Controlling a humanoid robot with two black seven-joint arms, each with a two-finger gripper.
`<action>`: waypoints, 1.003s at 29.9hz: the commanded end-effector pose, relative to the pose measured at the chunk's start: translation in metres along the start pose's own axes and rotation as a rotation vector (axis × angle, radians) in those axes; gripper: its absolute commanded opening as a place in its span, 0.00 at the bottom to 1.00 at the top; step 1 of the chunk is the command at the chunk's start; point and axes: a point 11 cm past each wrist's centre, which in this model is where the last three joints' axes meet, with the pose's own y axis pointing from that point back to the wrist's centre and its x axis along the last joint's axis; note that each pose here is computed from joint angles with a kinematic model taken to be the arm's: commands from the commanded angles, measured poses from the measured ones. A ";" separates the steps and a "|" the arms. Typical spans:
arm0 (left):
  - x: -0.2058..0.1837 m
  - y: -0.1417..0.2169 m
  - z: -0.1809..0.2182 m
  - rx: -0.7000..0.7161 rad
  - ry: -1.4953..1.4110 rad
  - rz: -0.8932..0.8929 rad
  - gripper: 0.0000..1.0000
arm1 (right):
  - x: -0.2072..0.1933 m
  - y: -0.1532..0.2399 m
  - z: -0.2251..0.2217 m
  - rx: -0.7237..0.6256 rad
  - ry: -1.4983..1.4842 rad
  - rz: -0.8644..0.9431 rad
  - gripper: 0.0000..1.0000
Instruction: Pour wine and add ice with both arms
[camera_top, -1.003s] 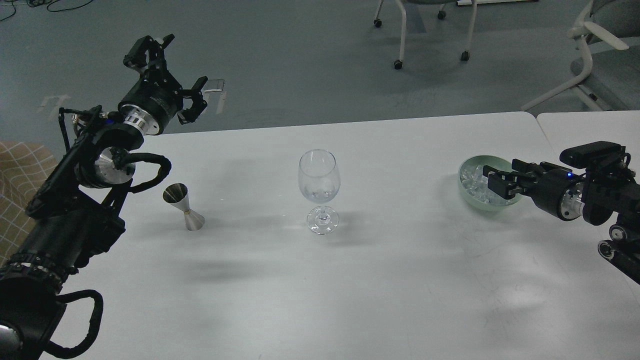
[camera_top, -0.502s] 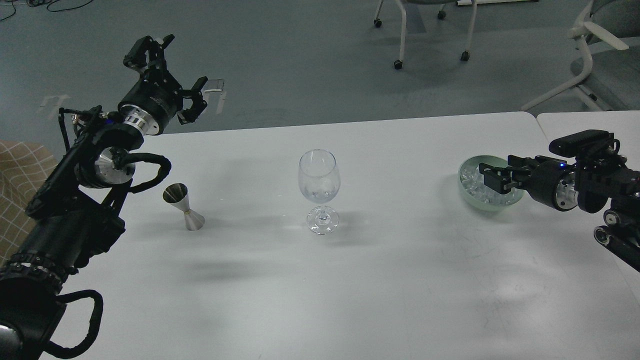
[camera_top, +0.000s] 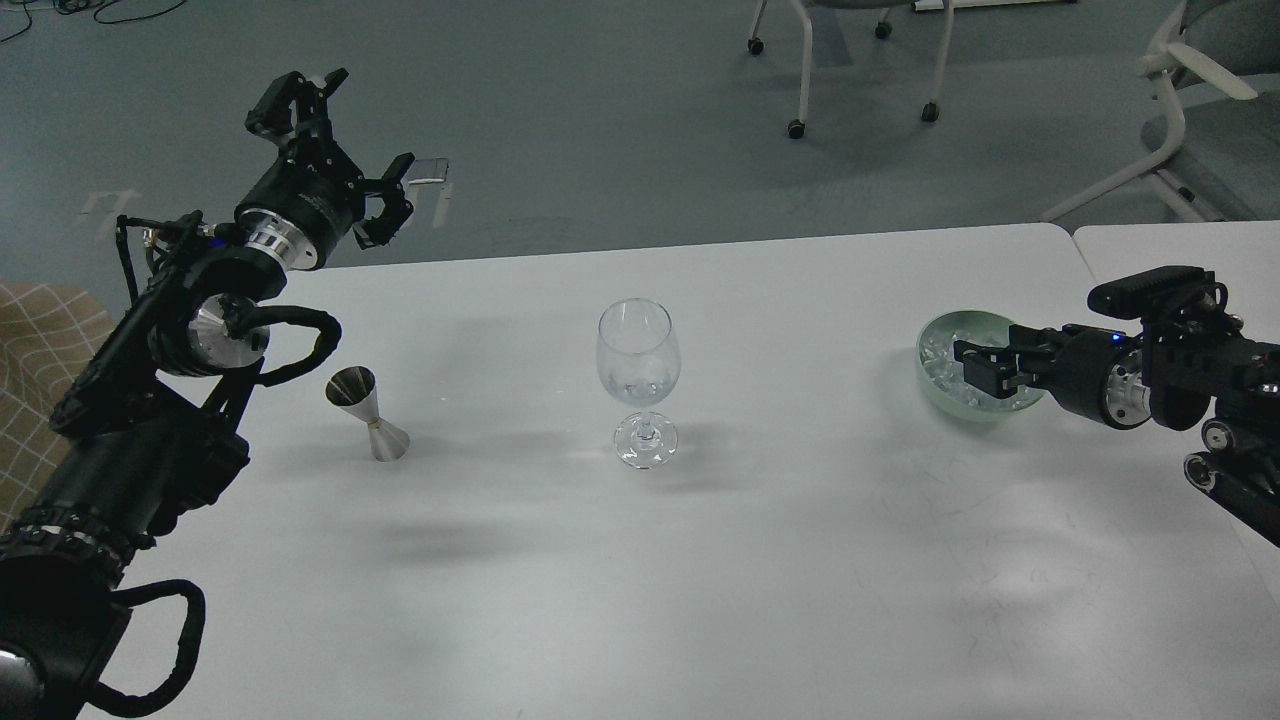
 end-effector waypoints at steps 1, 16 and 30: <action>0.000 0.000 0.000 0.000 0.000 0.000 0.98 | -0.002 -0.003 -0.002 0.003 -0.006 -0.005 0.64; 0.001 0.001 -0.002 0.004 0.000 0.001 0.98 | 0.000 -0.013 -0.008 0.010 0.008 -0.023 0.62; 0.001 0.001 -0.001 0.005 -0.002 0.003 0.98 | 0.000 -0.012 -0.006 0.002 0.009 -0.025 0.56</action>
